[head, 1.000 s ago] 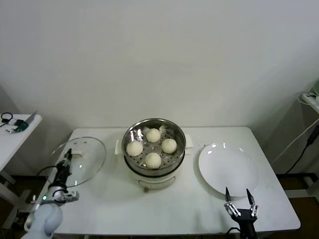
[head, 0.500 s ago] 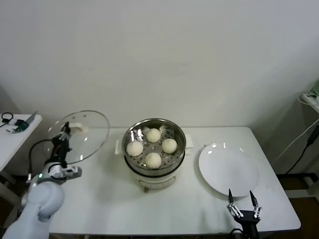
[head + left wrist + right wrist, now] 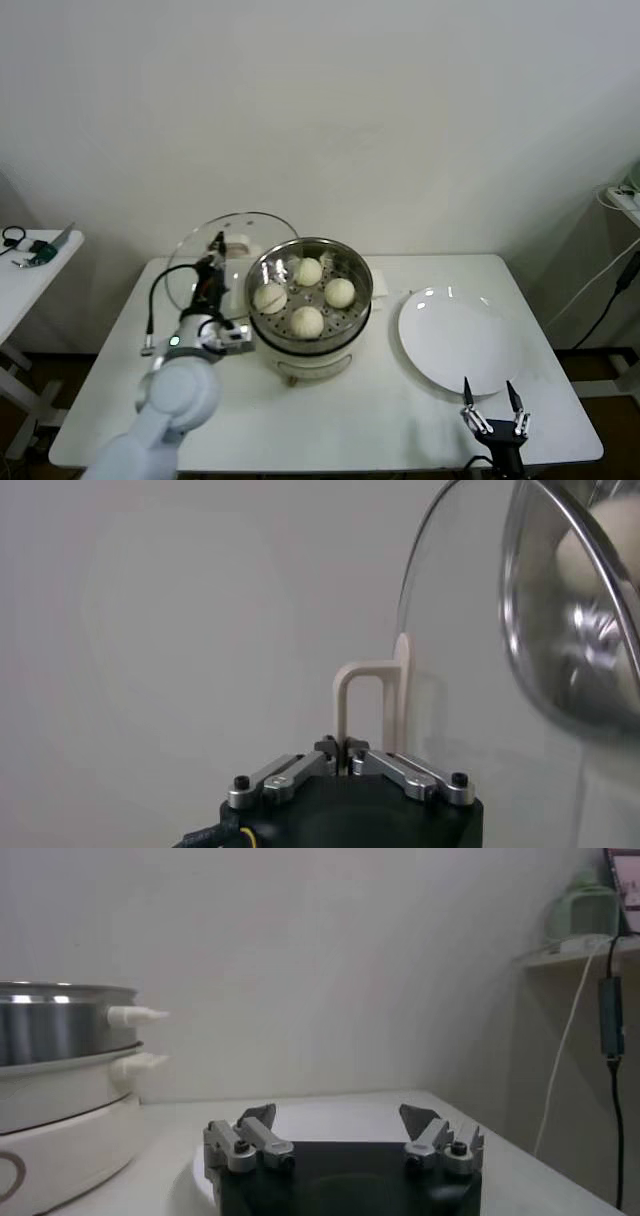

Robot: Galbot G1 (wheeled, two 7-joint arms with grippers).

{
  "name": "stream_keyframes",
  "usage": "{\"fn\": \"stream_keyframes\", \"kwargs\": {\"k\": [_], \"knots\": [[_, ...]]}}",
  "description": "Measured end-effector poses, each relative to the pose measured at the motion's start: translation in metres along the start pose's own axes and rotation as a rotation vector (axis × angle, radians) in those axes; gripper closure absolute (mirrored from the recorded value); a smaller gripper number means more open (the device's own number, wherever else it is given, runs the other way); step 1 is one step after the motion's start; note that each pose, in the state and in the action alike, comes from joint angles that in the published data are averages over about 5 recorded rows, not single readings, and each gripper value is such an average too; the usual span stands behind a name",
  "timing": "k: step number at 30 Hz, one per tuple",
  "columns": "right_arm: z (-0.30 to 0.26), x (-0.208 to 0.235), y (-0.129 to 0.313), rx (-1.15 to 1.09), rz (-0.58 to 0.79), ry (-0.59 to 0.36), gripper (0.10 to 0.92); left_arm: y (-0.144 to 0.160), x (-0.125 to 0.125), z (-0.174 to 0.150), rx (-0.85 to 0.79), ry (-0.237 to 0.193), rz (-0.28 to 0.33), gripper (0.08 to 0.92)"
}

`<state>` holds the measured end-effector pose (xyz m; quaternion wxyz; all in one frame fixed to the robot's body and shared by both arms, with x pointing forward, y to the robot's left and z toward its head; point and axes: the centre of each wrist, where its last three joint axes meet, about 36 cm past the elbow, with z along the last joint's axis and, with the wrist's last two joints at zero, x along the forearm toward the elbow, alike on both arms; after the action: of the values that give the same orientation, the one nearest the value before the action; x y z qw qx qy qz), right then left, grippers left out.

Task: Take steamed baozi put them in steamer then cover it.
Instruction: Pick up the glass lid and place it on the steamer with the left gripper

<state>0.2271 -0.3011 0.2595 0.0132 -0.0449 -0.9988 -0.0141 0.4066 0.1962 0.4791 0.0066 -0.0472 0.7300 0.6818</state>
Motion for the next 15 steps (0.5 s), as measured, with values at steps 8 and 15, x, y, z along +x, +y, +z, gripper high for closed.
{"fn": "stream_keyframes", "kwargs": {"k": [8,15], "knots": [[0.001,-0.001,-0.003,-0.002,0.002,-0.003,0.200,-0.004,0.008,-0.063,0.005,-0.044,-0.001,0.866],[0.002,0.001,-0.006,-0.003,0.008,-0.008,0.200,-0.021,0.011,-0.104,0.004,-0.055,0.014,0.866]]}}
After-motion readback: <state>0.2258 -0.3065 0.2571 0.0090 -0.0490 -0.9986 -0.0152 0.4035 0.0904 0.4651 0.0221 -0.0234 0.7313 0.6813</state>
